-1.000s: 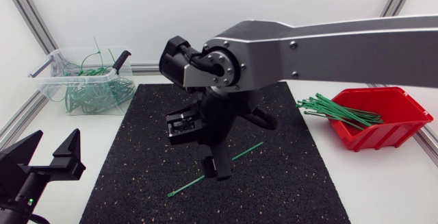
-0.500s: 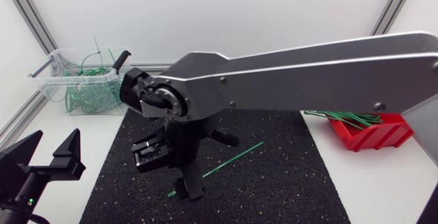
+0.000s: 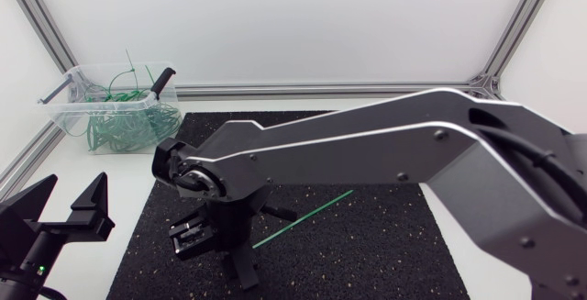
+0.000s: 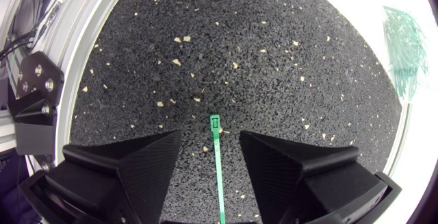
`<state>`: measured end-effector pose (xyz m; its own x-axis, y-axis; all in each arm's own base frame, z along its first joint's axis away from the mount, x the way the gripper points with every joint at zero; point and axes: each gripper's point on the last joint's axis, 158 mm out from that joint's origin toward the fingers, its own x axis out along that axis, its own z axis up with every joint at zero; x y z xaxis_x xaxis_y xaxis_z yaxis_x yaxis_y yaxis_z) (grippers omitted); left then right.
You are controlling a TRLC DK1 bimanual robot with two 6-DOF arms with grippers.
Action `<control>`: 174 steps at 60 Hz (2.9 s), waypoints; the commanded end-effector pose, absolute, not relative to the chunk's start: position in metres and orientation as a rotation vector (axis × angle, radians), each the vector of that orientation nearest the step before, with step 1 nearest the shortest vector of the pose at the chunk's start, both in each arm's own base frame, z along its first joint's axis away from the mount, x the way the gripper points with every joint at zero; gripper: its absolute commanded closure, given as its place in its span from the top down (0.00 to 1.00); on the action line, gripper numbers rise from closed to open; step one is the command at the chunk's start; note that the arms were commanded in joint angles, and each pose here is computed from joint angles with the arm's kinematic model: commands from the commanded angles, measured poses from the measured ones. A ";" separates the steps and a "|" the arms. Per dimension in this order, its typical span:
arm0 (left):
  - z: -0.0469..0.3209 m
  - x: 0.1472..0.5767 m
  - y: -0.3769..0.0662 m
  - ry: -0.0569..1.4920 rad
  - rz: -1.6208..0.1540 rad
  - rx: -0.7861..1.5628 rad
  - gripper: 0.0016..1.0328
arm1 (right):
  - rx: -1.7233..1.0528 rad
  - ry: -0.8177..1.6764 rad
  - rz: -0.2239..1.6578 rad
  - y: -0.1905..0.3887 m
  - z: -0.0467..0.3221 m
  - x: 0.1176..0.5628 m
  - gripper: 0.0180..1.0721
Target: Take a green cable tie from the red box, thread the tail through the head to close it, then place it in the transparent bin on the left.
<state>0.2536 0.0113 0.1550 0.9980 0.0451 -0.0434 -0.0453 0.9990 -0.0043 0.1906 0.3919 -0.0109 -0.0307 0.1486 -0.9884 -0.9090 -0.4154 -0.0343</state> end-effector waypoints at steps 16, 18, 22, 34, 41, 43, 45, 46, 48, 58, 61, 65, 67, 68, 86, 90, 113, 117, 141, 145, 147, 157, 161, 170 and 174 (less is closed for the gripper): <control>0.131 0.254 0.010 0.100 0.042 -0.027 0.96 | -1.411 0.882 1.607 0.399 -0.035 0.188 0.41; 0.131 0.254 0.010 0.100 0.042 -0.027 0.96 | -1.409 0.880 1.608 0.400 -0.035 0.188 0.39; 0.131 0.254 0.010 0.100 0.042 -0.027 0.96 | -1.409 0.876 1.609 0.402 -0.035 0.188 0.39; 0.131 0.254 0.011 0.101 0.044 -0.027 0.96 | -1.412 0.895 1.622 0.402 -0.038 0.187 0.26; 0.131 0.254 0.011 0.101 0.044 -0.027 0.96 | -1.418 0.908 1.627 0.399 -0.040 0.186 0.26; 0.131 0.254 0.011 0.100 0.044 -0.027 0.96 | -1.420 0.916 1.628 0.398 -0.041 0.186 0.25; 0.131 0.254 0.010 0.100 0.042 -0.027 0.96 | -1.421 0.924 1.635 0.397 -0.042 0.184 0.22; 0.131 0.254 0.010 0.100 0.042 -0.027 0.96 | -1.424 0.930 1.639 0.396 -0.042 0.183 0.22; 0.131 0.254 0.010 0.100 0.042 -0.027 0.96 | -1.424 0.937 1.642 0.395 -0.043 0.183 0.21; 0.131 0.254 0.010 0.101 0.039 -0.026 0.96 | -1.433 0.988 1.648 0.387 -0.046 0.180 0.15; 0.131 0.254 0.010 0.101 0.039 -0.026 0.96 | -1.428 0.999 1.654 0.386 -0.045 0.179 0.13; 0.131 0.254 0.010 0.101 0.039 -0.026 0.96 | -1.420 1.004 1.651 0.386 -0.044 0.180 0.12; 0.131 0.254 0.009 0.100 0.038 -0.026 0.96 | -1.414 1.009 1.651 0.385 -0.041 0.181 0.10; 0.131 0.254 0.009 0.100 0.038 -0.026 0.96 | -1.408 1.013 1.656 0.385 -0.040 0.180 0.09; 0.140 0.255 0.012 0.063 0.047 -0.028 0.96 | -1.286 0.940 1.619 0.373 0.044 0.199 0.06; 0.146 0.253 0.013 0.069 0.051 -0.023 0.96 | -1.235 0.916 1.596 0.367 0.066 0.207 0.06; 0.189 0.254 0.010 0.037 0.038 -0.001 0.94 | -1.018 0.825 1.425 0.335 0.143 0.256 0.05; 0.190 0.259 0.003 0.068 0.007 -0.001 0.94 | -0.957 0.819 1.418 0.335 0.159 0.261 0.05; 0.210 0.274 -0.091 0.242 -0.361 -0.019 0.87 | -0.546 0.848 1.600 0.325 0.220 0.252 0.05; 0.216 0.273 -0.108 0.269 -0.452 -0.029 0.87 | -0.493 0.850 1.637 0.321 0.226 0.252 0.05; 0.220 0.274 -0.115 0.277 -0.484 -0.032 0.87 | -0.469 0.852 1.656 0.321 0.228 0.252 0.05; 0.217 0.287 -0.140 0.333 -0.600 0.137 0.80 | -0.438 0.845 1.717 0.322 0.234 0.245 0.05; 0.211 0.287 -0.150 0.363 -0.662 0.145 0.80 | -0.423 0.831 1.739 0.325 0.240 0.241 0.05; 0.202 0.277 -0.181 0.352 -0.869 0.200 0.80 | -0.411 0.819 1.796 0.332 0.244 0.232 0.05; 0.203 0.272 -0.189 0.318 -0.929 0.214 0.80 | -0.397 0.803 1.817 0.334 0.247 0.231 0.05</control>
<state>0.2755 -0.1786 0.1956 0.5895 -0.7056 -0.3932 0.7624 0.6469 -0.0178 0.2332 0.3286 0.2502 -0.3517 0.6998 -0.6217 -0.9279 -0.1727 0.3305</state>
